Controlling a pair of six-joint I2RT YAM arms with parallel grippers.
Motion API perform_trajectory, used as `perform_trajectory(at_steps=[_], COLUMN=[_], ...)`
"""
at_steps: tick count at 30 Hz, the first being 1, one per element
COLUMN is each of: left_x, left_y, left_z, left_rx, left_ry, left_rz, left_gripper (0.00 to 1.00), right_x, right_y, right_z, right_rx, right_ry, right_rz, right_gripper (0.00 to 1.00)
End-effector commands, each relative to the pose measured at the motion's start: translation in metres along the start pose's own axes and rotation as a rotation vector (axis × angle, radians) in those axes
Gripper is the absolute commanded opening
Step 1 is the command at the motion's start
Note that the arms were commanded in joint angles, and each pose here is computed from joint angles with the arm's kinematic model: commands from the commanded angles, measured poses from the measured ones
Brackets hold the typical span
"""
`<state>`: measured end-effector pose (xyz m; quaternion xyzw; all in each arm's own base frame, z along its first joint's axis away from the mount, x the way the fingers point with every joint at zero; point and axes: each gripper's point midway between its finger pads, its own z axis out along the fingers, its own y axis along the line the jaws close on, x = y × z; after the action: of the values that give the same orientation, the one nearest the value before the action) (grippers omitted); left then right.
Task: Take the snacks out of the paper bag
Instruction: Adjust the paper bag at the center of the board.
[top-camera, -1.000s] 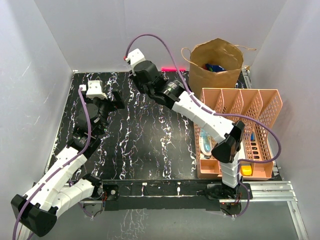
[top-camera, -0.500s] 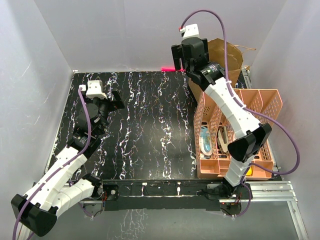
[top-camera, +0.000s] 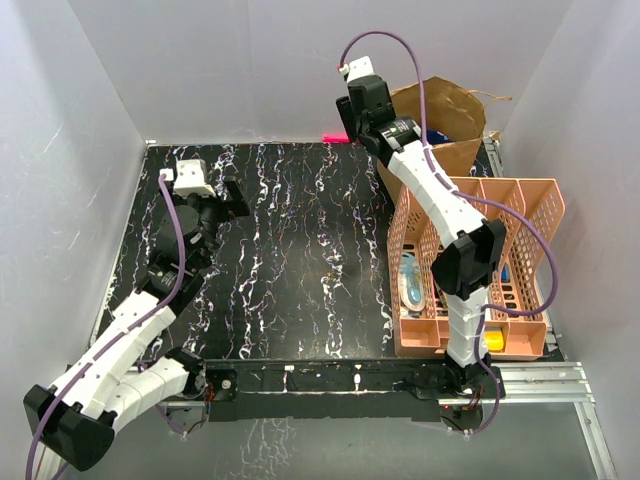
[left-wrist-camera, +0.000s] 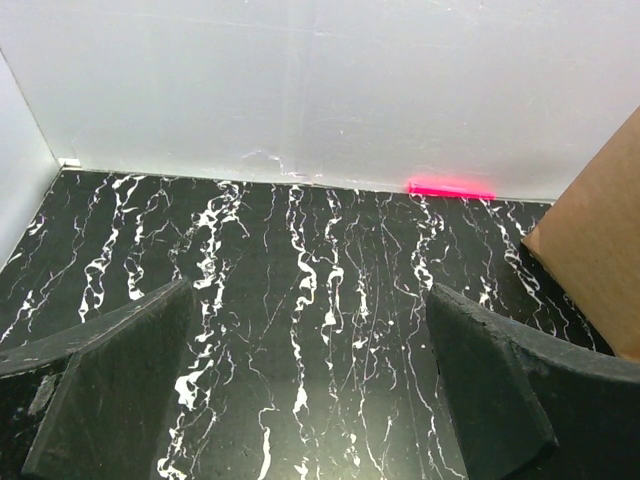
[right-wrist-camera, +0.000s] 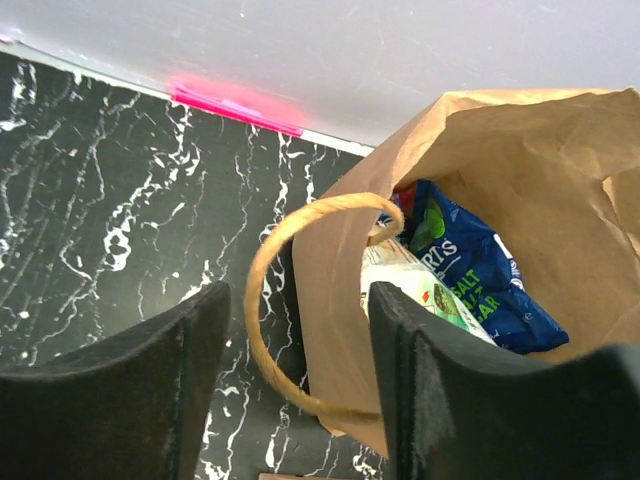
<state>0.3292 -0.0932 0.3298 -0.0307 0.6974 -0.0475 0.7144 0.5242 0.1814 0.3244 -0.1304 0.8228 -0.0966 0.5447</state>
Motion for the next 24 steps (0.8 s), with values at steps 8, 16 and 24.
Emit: perform_trajectory(at_steps=[8,16,24], left_x=[0.01,0.013,0.013], left_y=[0.0,-0.003,0.002], left_z=[0.008,0.01,0.012], left_rx=[-0.018,-0.007,-0.036], left_ry=[0.023,0.035,0.037], left_rz=[0.014,0.006,0.022], left_gripper=[0.98,0.98,0.98], right_x=[-0.039,-0.043,-0.051], right_y=[0.007,0.075,0.141], right_z=[-0.004,-0.041,-0.089], right_rx=[-0.023,-0.131,-0.366], right_ry=[-0.119,-0.142,-0.17], right_rz=[-0.057,-0.116,-0.027], right_gripper=[0.16,0.08,0.08])
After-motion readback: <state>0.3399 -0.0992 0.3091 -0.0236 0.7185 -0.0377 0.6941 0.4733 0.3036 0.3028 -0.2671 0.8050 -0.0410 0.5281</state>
